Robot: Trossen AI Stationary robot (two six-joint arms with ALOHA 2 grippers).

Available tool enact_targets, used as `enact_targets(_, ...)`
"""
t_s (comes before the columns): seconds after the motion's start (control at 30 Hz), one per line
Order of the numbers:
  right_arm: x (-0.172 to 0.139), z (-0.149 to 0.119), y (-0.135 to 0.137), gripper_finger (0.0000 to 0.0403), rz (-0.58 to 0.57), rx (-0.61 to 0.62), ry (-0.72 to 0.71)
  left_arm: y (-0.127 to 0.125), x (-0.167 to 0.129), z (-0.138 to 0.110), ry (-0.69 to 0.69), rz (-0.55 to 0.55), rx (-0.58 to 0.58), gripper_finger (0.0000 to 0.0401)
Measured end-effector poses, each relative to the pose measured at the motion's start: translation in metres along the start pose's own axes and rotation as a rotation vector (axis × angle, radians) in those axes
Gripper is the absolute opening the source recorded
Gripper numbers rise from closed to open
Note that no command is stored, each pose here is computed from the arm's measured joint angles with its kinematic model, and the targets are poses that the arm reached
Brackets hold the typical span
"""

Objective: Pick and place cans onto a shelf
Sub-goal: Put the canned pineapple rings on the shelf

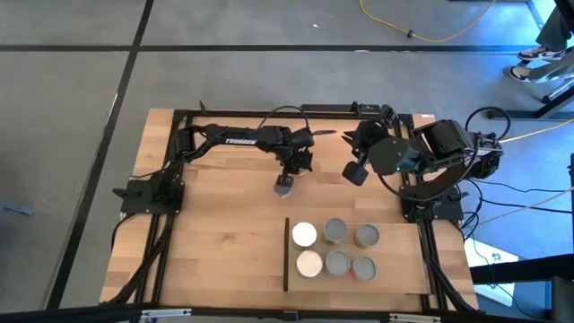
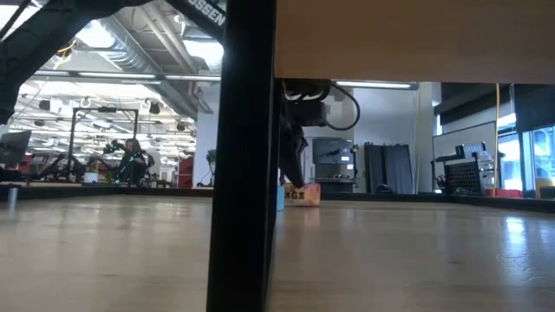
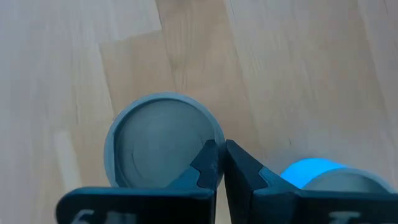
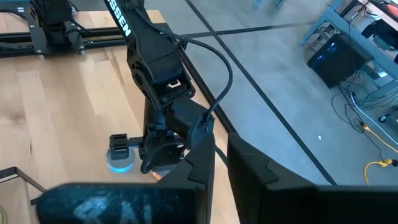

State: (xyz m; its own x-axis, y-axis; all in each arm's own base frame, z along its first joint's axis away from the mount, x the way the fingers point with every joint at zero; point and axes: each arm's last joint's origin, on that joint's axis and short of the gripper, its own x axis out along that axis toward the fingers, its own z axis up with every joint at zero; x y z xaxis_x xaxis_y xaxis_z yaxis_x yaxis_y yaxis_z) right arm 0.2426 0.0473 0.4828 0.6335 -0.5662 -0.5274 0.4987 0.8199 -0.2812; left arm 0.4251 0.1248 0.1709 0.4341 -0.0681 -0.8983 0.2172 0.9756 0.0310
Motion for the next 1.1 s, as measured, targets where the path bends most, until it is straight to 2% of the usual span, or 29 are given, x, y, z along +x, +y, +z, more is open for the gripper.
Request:
enact_targets(0.87, 0.0, 0.0, 0.0, 0.0046, 0.0, 0.001, 0.0, 0.0007, 0.0028, -0.0001, 0.0, 0.01, -0.011, 0.0026)
enact_targets(1.1, -0.0001, 0.0, -0.0001, 0.0046, 0.0, 0.001, 0.0, 0.0007, 0.0028, -0.0001, 0.0, 0.01, -0.088, 0.0027)
